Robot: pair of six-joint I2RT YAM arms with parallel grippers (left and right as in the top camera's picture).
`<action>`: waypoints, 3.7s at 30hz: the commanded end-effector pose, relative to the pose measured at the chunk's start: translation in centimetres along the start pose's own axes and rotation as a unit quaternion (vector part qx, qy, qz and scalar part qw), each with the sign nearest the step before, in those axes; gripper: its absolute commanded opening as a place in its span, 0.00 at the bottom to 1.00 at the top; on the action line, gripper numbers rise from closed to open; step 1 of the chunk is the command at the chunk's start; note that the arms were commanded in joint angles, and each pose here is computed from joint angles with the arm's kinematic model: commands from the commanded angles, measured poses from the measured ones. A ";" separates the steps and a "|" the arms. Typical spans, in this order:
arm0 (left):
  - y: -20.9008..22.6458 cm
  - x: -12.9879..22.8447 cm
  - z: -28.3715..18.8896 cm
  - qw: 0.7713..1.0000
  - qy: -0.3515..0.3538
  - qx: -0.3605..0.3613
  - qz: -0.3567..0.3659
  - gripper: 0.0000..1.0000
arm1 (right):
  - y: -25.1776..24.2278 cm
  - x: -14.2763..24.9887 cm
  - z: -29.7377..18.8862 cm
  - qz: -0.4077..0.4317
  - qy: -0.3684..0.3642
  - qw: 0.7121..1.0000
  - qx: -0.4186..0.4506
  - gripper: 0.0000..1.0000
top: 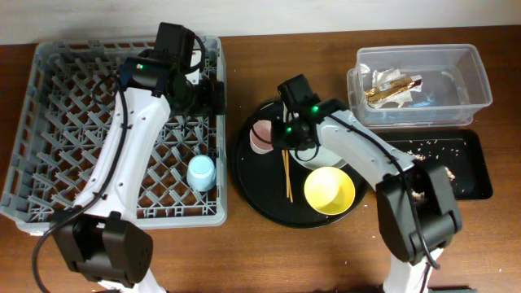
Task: Sort waste into correct bins and load items into the dishwasher rack
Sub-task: 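Grasp the pink cup with the right gripper and hand it to the left gripper, then place the pink cup in the rack with the left gripper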
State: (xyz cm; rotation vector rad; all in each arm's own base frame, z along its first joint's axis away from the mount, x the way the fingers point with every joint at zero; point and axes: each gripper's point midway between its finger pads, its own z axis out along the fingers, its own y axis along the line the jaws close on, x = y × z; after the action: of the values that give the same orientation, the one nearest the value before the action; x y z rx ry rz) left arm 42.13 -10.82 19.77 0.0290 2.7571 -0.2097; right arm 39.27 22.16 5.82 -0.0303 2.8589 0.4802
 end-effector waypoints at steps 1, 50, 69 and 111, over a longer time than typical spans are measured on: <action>-0.2 -0.6 -0.2 1.000 -0.010 0.010 -0.003 0.96 | 0.0 -0.3 0.1 0.004 -0.008 1.000 0.008 0.18; -13.9 -0.4 -13.2 0.774 -0.081 0.599 0.188 0.92 | 11.2 -6.5 -21.0 -0.172 -0.140 0.841 -0.493 0.05; -5.1 -4.1 -4.7 0.941 -0.084 0.316 0.085 0.67 | 6.2 -7.6 -14.7 -0.053 -0.137 0.936 -0.320 0.99; -6.8 -1.4 3.2 0.985 0.083 0.113 0.097 0.98 | -7.2 2.5 -14.1 0.056 -0.009 0.997 0.061 0.74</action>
State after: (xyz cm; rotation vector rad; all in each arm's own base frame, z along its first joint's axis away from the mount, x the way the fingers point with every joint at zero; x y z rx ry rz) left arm 44.34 -16.99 17.79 0.3560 2.8761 -0.4327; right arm 34.66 12.13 14.49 0.1590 2.9017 0.4245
